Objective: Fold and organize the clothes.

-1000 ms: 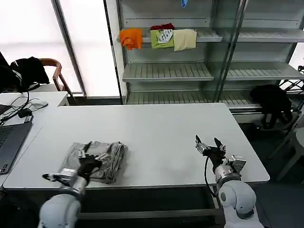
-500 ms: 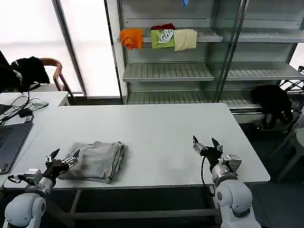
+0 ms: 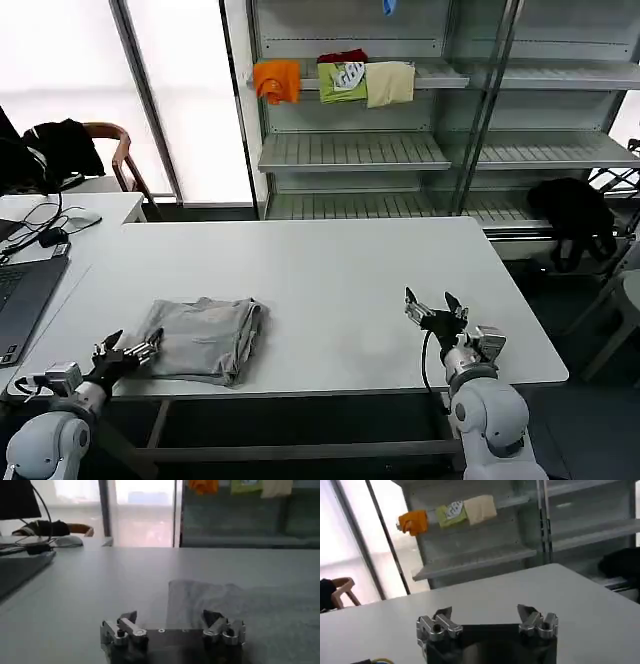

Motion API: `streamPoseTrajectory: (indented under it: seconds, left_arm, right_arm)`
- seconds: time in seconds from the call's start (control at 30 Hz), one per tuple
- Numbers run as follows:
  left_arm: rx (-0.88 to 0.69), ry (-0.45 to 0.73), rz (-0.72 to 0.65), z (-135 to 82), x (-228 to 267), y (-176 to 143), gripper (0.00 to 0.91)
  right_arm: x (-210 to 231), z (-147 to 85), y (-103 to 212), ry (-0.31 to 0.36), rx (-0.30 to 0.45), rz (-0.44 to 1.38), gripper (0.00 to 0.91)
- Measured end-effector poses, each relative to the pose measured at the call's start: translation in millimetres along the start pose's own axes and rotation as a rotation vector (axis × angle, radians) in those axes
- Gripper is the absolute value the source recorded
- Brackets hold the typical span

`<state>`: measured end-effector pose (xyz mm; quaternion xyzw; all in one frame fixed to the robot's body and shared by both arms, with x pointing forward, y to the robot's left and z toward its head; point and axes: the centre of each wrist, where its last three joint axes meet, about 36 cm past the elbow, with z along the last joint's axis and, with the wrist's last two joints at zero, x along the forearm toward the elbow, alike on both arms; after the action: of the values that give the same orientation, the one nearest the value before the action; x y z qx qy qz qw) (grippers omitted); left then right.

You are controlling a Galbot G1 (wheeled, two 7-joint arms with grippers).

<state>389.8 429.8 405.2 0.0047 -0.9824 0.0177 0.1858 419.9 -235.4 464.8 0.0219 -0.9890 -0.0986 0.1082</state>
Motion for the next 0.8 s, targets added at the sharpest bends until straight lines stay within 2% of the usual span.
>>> streamPoseTrajectory:
  seconds: [0.03, 0.07, 0.1, 0.13, 0.17, 0.23, 0.8]
  left_arm:
    - [0.006, 0.004, 0.002, 0.7, -0.2, -0.1, 0.605]
    - [0.011, 0.007, 0.004, 1.3, -0.4, -0.3, 0.564]
    - [0.015, 0.012, 0.006, 2.3, -0.5, -0.7, 0.423]
    - [0.021, 0.017, 0.009, 3.5, -0.5, -1.4, 0.343]
    - [0.026, 0.021, 0.012, 4.6, -0.4, -2.1, 0.131]
    - [0.035, 0.027, 0.017, 5.6, -0.4, -3.1, 0.030]
    - [0.064, 0.024, 0.030, 6.2, 4.1, -13.7, 0.010]
  right_arm:
    - [0.0, 0.2, -0.1, 0.000, 0.000, 0.000, 0.907]
    - [0.0, 0.2, -0.3, 0.000, 0.001, 0.001, 0.907]
    - [0.1, 0.2, -0.5, 0.001, 0.001, 0.002, 0.907]
    - [0.2, 0.3, -0.9, 0.001, 0.002, 0.002, 0.907]
    - [0.3, 0.3, -1.2, 0.001, 0.002, 0.004, 0.907]
    - [0.6, 0.2, -1.5, 0.001, 0.002, 0.004, 0.907]
    - [7.9, -0.9, -0.9, -0.010, -0.002, 0.008, 0.907]
